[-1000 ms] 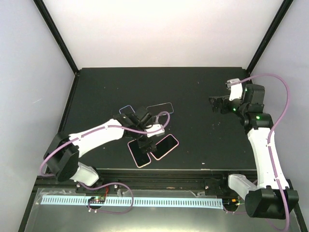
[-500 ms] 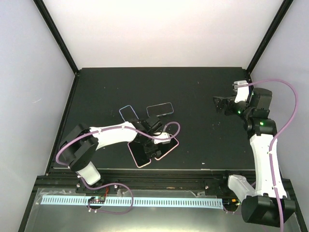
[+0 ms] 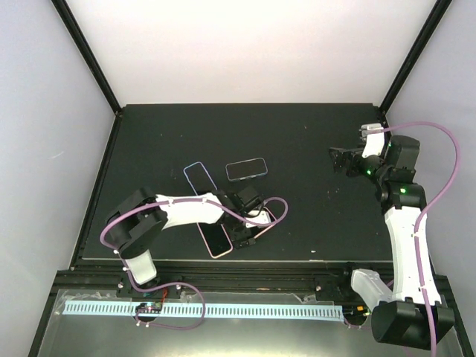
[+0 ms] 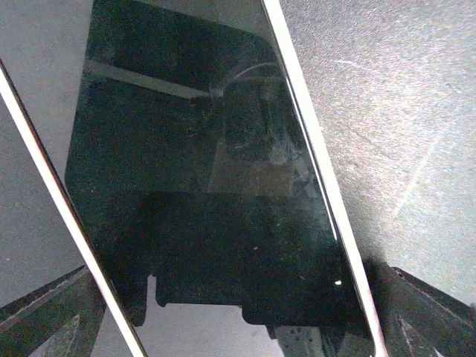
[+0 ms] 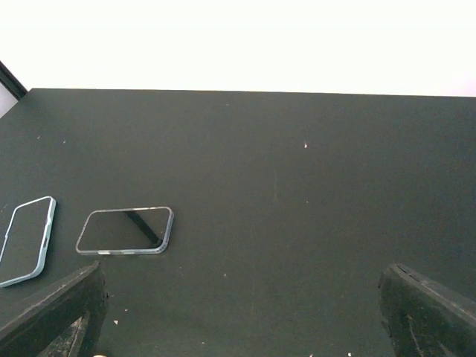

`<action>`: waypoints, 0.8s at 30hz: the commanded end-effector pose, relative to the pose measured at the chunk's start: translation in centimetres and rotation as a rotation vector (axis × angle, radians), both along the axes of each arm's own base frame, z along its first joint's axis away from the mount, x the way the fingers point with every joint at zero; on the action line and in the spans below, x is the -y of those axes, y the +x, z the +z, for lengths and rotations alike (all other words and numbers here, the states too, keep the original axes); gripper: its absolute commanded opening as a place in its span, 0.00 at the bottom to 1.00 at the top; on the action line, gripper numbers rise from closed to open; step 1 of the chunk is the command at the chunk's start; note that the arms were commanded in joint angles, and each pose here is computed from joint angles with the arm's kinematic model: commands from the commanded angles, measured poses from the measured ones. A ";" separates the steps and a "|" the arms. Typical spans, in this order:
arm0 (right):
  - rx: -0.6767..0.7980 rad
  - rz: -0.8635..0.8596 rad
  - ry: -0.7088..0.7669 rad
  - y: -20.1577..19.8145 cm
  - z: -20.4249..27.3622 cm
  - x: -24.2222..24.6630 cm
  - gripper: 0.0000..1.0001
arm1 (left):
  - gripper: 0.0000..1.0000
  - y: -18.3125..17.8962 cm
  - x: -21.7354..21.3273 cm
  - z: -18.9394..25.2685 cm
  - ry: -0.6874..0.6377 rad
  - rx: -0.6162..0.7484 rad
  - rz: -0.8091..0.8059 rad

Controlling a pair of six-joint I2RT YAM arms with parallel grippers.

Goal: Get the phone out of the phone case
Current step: Move the phone to the center of the board.

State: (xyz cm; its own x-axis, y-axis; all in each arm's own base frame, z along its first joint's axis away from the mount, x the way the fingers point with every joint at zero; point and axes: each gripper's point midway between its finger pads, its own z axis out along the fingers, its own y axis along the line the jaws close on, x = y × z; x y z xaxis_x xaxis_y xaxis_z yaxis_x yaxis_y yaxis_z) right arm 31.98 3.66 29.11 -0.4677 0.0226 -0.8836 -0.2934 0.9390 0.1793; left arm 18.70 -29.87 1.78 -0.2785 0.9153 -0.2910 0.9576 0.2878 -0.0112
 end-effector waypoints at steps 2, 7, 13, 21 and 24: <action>0.034 -0.053 0.003 0.2 0.7 0.9 1.00 | 0.99 2.3 0.9 0.0 0.041 0.138 0.049; 0.026 -0.051 0.022 0.4 0.6 0.7 1.00 | 0.99 3.2 -0.1 -0.5 0.076 0.164 0.079; -0.015 -0.076 0.062 1.0 -0.4 0.9 1.00 | 0.99 5.0 -0.7 -0.6 0.080 0.134 0.147; -0.032 -0.045 0.104 1.3 -1.0 0.2 1.00 | 0.79 5.8 -0.3 -1.7 0.105 0.089 0.192; -0.031 -0.025 0.117 1.3 -1.3 -0.1 1.00 | 0.71 6.3 -0.3 -1.6 0.098 0.096 0.202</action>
